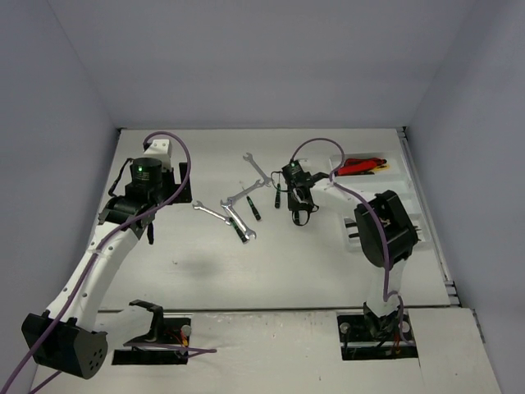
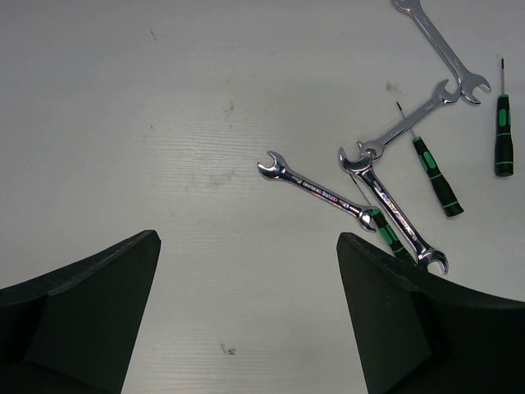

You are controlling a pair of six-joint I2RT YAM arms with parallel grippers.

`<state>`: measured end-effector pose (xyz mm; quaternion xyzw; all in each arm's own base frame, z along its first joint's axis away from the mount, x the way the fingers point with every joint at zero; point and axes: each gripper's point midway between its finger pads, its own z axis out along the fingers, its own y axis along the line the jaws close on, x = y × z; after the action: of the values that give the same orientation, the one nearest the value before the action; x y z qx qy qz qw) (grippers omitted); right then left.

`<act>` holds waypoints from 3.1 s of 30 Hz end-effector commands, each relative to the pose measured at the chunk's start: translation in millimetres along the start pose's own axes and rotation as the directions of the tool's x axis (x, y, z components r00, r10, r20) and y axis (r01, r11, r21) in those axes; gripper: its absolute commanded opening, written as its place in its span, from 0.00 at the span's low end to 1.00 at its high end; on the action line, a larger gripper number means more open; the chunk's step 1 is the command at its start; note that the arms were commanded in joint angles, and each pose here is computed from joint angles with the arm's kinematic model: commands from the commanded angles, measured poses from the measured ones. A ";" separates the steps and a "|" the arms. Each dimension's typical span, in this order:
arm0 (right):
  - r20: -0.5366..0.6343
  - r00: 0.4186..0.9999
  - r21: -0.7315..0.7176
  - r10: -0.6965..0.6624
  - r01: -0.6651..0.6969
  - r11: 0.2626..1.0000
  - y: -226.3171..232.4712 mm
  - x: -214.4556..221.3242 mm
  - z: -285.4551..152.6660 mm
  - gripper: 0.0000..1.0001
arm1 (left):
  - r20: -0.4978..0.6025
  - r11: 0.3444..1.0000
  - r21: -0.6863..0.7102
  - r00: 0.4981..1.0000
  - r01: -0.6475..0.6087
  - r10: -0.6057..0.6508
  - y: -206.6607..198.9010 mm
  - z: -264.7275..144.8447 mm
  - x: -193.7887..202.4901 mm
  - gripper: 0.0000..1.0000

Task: Sort the tools into containers

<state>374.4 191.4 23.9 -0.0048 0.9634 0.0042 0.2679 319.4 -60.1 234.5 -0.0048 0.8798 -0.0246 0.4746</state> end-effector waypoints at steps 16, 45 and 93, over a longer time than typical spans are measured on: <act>0.419 0.576 0.062 0.702 -0.790 0.611 -225.1 -56.4 -80.3 0.00 | 0.046 1.000 0.020 0.999 0.007 -0.008 -2.9 -1.2 -14.0 0.87; 0.389 0.578 -0.038 0.717 -0.768 0.639 -228.2 -63.3 -63.2 0.52 | 0.035 1.000 0.012 0.999 0.000 -0.001 -1.9 1.2 -12.3 0.87; 0.352 0.927 -0.041 0.129 -0.123 0.992 22.5 -120.2 -18.8 0.00 | 0.038 1.000 -0.006 0.999 -0.006 0.006 1.7 -0.6 -12.4 0.87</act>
<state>452.0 238.4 18.3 -0.0077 0.9351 0.0279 0.3532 321.3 -60.1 227.4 -0.0021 0.8854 -0.0202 0.4643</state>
